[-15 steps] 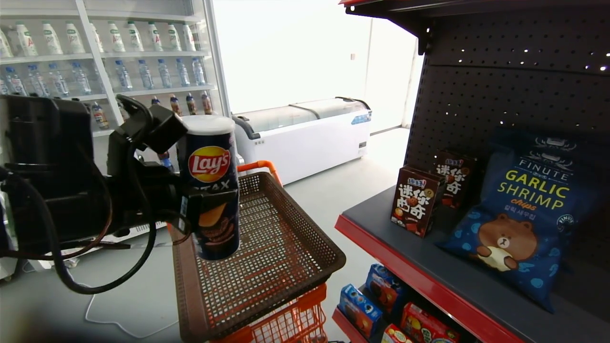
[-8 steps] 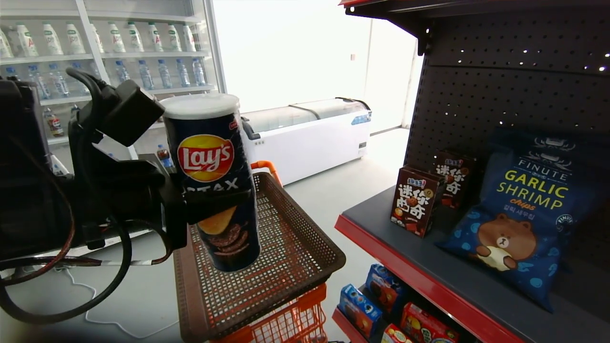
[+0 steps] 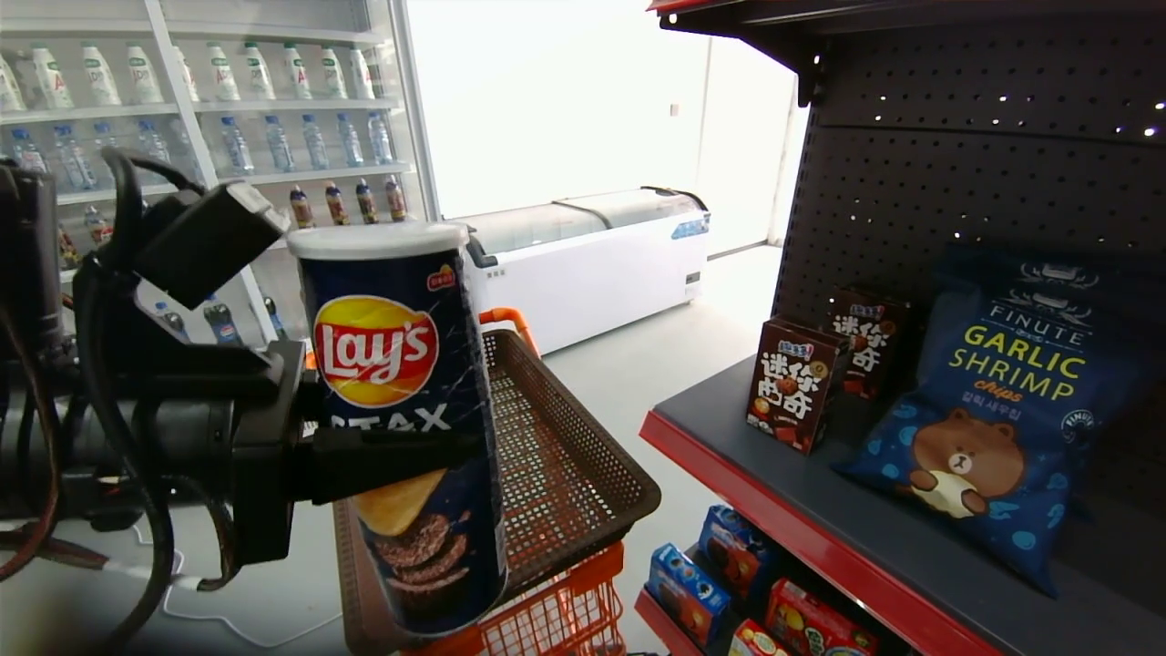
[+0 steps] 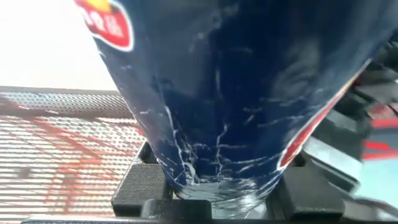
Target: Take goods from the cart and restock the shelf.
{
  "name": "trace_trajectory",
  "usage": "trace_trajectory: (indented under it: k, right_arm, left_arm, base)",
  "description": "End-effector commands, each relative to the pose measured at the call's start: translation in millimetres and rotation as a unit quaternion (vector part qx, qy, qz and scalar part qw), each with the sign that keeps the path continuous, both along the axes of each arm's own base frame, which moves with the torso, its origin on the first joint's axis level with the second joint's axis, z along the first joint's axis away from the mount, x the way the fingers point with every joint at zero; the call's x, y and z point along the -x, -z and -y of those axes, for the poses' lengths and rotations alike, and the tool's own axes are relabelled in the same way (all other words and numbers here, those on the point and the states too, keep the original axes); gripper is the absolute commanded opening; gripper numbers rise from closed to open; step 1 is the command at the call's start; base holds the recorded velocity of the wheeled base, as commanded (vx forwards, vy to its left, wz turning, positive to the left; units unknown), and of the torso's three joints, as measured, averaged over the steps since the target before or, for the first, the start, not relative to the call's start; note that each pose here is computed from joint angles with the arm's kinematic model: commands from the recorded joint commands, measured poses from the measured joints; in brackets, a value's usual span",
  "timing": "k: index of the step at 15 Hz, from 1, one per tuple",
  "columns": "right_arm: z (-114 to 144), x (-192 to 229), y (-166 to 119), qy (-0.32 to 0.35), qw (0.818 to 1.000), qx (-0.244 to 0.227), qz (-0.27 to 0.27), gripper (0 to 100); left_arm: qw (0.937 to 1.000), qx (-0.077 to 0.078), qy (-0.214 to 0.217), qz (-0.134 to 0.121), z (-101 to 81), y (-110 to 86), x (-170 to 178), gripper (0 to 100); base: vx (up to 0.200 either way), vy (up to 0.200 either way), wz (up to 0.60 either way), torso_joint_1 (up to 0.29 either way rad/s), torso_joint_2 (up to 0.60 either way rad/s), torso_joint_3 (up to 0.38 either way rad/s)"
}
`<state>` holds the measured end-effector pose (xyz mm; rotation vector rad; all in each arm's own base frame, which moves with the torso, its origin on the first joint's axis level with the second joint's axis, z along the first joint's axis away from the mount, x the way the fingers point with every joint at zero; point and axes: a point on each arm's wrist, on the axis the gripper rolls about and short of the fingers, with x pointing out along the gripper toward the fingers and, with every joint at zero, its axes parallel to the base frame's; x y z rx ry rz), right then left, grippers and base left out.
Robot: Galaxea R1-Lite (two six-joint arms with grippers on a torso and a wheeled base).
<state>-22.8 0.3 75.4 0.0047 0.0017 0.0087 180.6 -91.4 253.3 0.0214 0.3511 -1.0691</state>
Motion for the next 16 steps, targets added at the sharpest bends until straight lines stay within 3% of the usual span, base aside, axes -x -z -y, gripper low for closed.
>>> trace_trajectory:
  k: [1, 6, 14, 16]
  right_arm:
    - [0, 0, 0, 0.0, 1.0, 0.0, 0.0, 100]
    - [0, 0, 0, 0.0, 1.0, 0.0, 0.0, 100]
    - [0, 0, 0, 0.0, 1.0, 0.0, 0.0, 100]
    - [0, 0, 0, 0.0, 1.0, 0.0, 0.0, 100]
  left_arm:
    - [0.9999, 0.002, 0.012, -0.007, -4.0, 13.1, 11, 0]
    - [0.9993, 0.004, 0.025, -0.028, -8.1, 35.7, 19, 0]
    - [0.9992, 0.004, 0.012, -0.037, -3.1, 41.6, -15, 0]
    - [0.9993, 0.005, 0.013, -0.034, -0.6, 38.8, -21, 0]
  base:
    - [0.0, 0.0, 0.0, 0.0, 0.0, 0.0]
    - [0.0, 0.0, 0.0, 0.0, 0.0, 0.0]
    - [0.0, 0.0, 0.0, 0.0, 0.0, 0.0]
    - [0.0, 0.0, -0.6, 0.002, 0.0, 0.0]
